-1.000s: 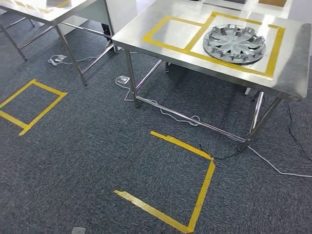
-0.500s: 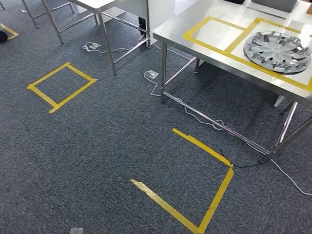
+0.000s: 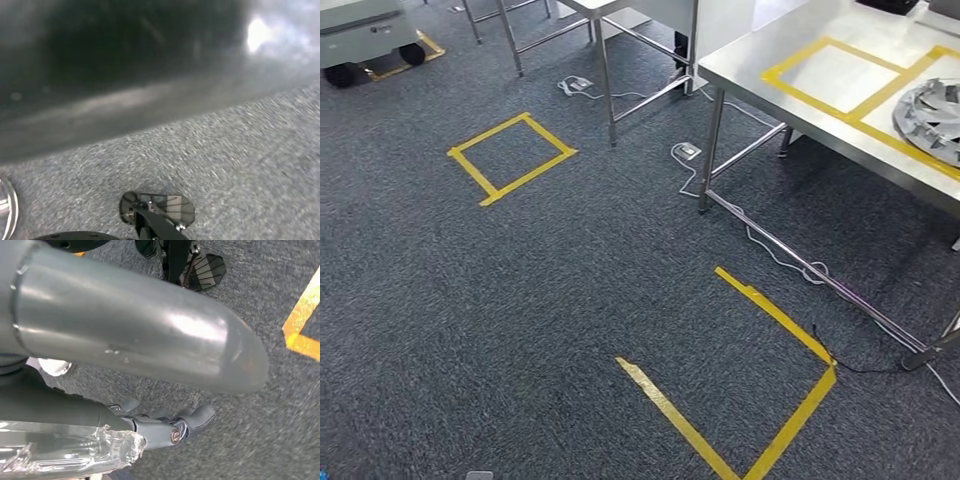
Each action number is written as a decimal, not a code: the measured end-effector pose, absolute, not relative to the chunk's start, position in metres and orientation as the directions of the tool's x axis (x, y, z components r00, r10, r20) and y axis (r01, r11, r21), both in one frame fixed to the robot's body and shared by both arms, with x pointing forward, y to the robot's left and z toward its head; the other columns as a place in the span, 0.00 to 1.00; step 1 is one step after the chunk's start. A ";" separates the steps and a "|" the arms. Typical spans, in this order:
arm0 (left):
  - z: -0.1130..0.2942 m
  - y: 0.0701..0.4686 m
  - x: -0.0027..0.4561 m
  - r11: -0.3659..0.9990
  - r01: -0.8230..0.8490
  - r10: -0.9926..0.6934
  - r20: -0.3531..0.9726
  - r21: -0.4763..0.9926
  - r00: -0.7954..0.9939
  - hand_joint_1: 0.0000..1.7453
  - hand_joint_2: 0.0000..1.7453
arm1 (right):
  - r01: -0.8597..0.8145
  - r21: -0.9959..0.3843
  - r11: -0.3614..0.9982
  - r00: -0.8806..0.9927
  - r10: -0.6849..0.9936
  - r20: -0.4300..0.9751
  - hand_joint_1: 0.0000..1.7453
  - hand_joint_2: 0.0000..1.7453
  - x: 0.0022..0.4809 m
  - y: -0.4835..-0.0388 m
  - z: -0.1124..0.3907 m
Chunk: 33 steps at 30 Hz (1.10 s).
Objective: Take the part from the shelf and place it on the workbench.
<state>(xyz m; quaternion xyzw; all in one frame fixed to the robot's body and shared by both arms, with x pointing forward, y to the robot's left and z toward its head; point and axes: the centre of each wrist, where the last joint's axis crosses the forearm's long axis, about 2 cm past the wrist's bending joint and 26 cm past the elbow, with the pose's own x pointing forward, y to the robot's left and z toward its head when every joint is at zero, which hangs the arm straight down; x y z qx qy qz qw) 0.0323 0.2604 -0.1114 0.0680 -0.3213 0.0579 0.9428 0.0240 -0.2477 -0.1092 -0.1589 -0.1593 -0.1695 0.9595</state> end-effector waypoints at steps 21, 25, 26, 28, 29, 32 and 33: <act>-0.111 0.258 0.034 0.985 -0.139 0.050 0.612 0.100 0.789 0.00 0.00 | 0.335 -0.254 0.907 0.906 -0.236 0.351 0.00 0.00 0.025 -0.247 -0.109; -0.111 0.258 0.034 0.986 -0.130 0.040 0.612 0.104 0.790 0.00 0.00 | 0.321 -0.257 0.912 0.910 -0.221 0.352 0.00 0.00 0.024 -0.247 -0.109; -0.111 0.258 0.035 0.986 -0.130 0.040 0.614 0.103 0.789 0.00 0.00 | 0.319 -0.258 0.912 0.910 -0.220 0.351 0.00 0.00 0.023 -0.247 -0.109; -0.111 0.258 0.035 0.986 -0.130 0.040 0.614 0.103 0.789 0.00 0.00 | 0.317 -0.259 0.912 0.911 -0.217 0.351 0.00 0.00 0.023 -0.247 -0.109; -0.111 0.258 0.034 0.986 -0.130 0.039 0.612 0.104 0.790 0.00 0.00 | 0.314 -0.260 0.913 0.911 -0.213 0.353 0.00 0.00 0.023 -0.247 -0.109; -0.111 0.259 0.034 0.986 -0.128 0.035 0.612 0.108 0.790 0.00 0.00 | 0.303 -0.262 0.916 0.911 -0.197 0.363 0.00 0.00 0.024 -0.247 -0.109; -0.111 0.260 0.035 0.986 -0.127 0.033 0.615 0.109 0.788 0.00 0.00 | 0.299 -0.262 0.917 0.910 -0.192 0.366 0.00 0.00 0.024 -0.247 -0.109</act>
